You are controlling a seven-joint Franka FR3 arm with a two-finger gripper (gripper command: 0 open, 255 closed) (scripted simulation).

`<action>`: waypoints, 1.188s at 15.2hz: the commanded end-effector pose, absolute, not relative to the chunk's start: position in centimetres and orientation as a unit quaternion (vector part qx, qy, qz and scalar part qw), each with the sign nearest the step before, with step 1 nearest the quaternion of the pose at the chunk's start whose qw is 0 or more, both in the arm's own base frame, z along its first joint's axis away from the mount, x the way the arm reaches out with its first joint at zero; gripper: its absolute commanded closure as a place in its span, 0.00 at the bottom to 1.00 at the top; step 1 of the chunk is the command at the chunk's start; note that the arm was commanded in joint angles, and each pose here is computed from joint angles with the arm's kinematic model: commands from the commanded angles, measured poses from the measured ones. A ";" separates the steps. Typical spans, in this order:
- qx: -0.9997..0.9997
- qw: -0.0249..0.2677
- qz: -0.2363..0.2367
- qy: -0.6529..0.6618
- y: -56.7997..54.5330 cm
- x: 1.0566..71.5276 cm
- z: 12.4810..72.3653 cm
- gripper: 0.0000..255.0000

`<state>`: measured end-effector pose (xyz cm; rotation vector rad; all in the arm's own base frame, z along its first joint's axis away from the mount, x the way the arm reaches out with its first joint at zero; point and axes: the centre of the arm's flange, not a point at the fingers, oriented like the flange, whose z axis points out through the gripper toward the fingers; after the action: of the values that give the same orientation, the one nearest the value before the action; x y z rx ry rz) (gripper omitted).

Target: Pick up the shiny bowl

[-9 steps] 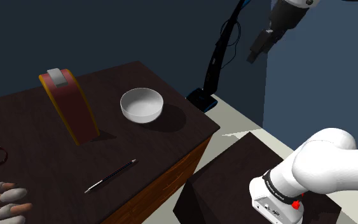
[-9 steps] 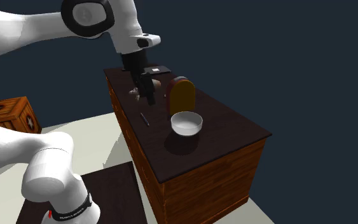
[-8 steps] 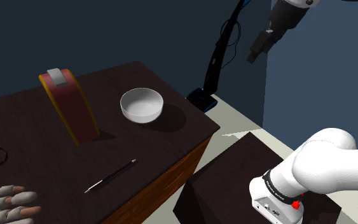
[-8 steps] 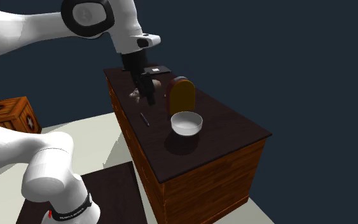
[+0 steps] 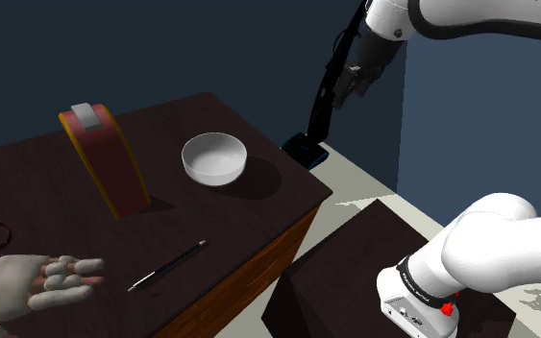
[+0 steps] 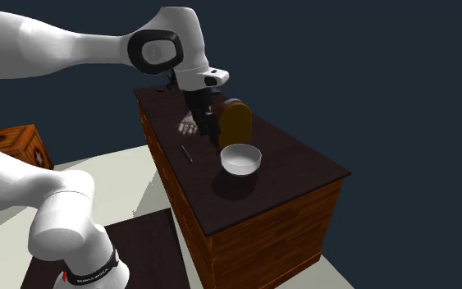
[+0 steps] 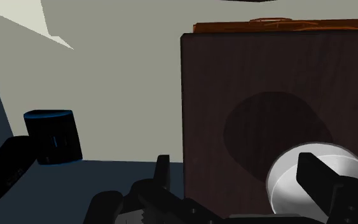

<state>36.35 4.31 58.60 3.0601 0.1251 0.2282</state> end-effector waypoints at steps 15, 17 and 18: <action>0.998 -0.014 0.057 0.012 11.5 50.4 44.9 0.00; 0.998 -0.021 0.054 0.009 12.4 52.2 43.2 0.00; 0.998 -0.024 0.053 0.007 12.8 53.1 42.3 0.00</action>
<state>52.31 12.14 43.17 3.1769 0.0295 0.1732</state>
